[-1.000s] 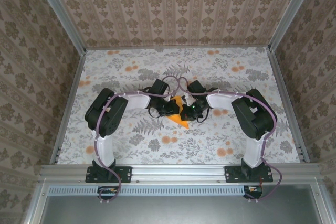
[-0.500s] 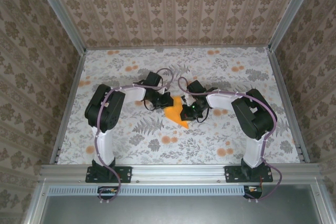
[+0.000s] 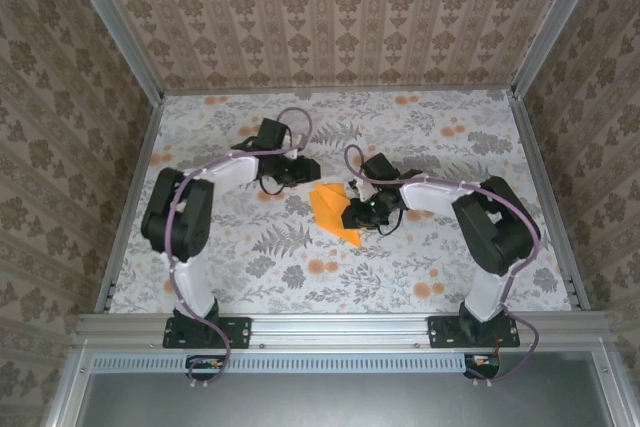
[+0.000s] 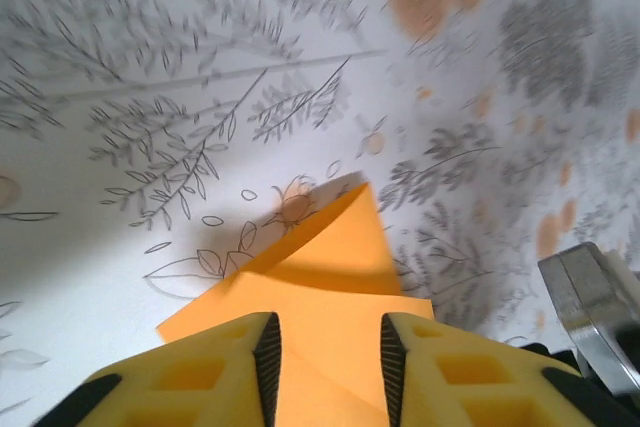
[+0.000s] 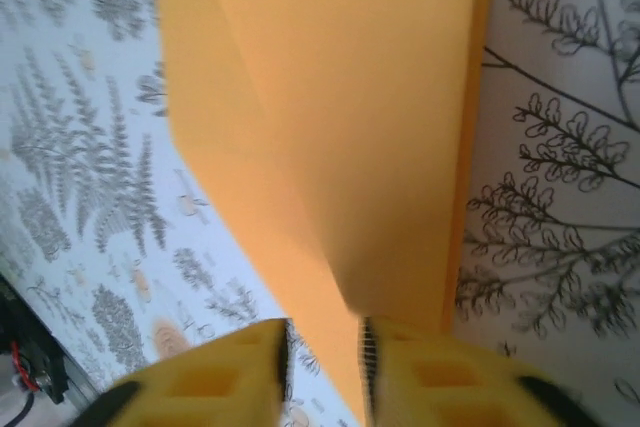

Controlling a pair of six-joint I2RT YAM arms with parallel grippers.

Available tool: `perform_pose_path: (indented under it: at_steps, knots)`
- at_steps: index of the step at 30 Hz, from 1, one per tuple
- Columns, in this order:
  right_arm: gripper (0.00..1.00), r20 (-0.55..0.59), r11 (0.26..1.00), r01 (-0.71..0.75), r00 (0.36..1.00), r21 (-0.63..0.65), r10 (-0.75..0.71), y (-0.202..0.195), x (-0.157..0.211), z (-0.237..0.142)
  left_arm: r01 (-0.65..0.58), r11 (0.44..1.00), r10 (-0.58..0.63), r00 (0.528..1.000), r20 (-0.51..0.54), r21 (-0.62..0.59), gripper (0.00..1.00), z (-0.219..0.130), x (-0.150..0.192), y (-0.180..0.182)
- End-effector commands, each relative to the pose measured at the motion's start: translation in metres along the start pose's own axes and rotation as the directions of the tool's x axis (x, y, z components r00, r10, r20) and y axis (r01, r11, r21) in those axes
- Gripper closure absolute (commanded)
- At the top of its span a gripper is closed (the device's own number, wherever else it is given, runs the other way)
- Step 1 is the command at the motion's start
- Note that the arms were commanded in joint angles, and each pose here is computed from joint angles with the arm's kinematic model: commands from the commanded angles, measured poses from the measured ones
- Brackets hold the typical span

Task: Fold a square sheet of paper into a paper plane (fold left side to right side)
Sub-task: Turn over the paper at the center of the table.

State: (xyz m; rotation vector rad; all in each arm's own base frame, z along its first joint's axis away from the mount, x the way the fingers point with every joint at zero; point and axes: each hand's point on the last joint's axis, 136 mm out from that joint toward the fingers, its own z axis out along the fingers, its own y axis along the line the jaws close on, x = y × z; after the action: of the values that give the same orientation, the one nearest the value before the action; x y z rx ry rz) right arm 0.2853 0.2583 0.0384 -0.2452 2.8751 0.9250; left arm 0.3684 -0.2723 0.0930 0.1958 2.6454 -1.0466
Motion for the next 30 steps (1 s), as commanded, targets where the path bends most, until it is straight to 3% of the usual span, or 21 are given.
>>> perform_pose_path:
  at_steps: [1, 5, 8, 12, 23, 26, 30]
  knots:
    - [0.61, 0.163, 0.998, 0.059, 0.985, 0.017, -0.061, 0.009, -0.022, -0.034, -0.008, 1.0, 0.008, 0.998, 0.058, -0.004, 0.59, -0.034, -0.002, -0.005]
    - [0.41, 0.298, 0.994, 0.057, 0.951, 0.096, -0.084, -0.005, -0.035, -0.063, 0.04, 0.999, -0.04, 0.998, 0.051, 0.001, 0.53, -0.036, 0.019, 0.002]
    - [0.33, 0.355, 0.994, 0.052, 0.931, 0.097, -0.083, -0.007, -0.039, -0.075, 0.075, 0.995, -0.077, 0.997, 0.028, 0.059, 0.52, -0.022, 0.034, 0.0]
    - [0.28, 0.393, 0.996, 0.06, 0.916, 0.059, -0.078, -0.001, -0.042, -0.081, 0.071, 0.992, -0.069, 0.997, -0.025, 0.101, 0.52, 0.006, 0.046, -0.013]
    - [0.27, 0.4, 0.997, 0.054, 0.914, 0.048, -0.068, -0.003, -0.037, -0.088, 0.094, 0.99, -0.084, 0.992, -0.092, 0.107, 0.54, 0.054, 0.048, -0.017]
    - [0.26, 0.402, 0.998, 0.05, 0.914, 0.029, -0.057, -0.004, -0.036, -0.091, 0.086, 0.985, -0.07, 0.992, -0.109, 0.15, 0.6, 0.06, 0.046, -0.027]
    - [0.16, 0.433, 0.997, 0.055, 0.901, -0.058, -0.025, 0.001, -0.036, -0.102, 0.052, 0.982, -0.037, 0.996, -0.086, 0.179, 0.78, 0.058, 0.037, -0.038]
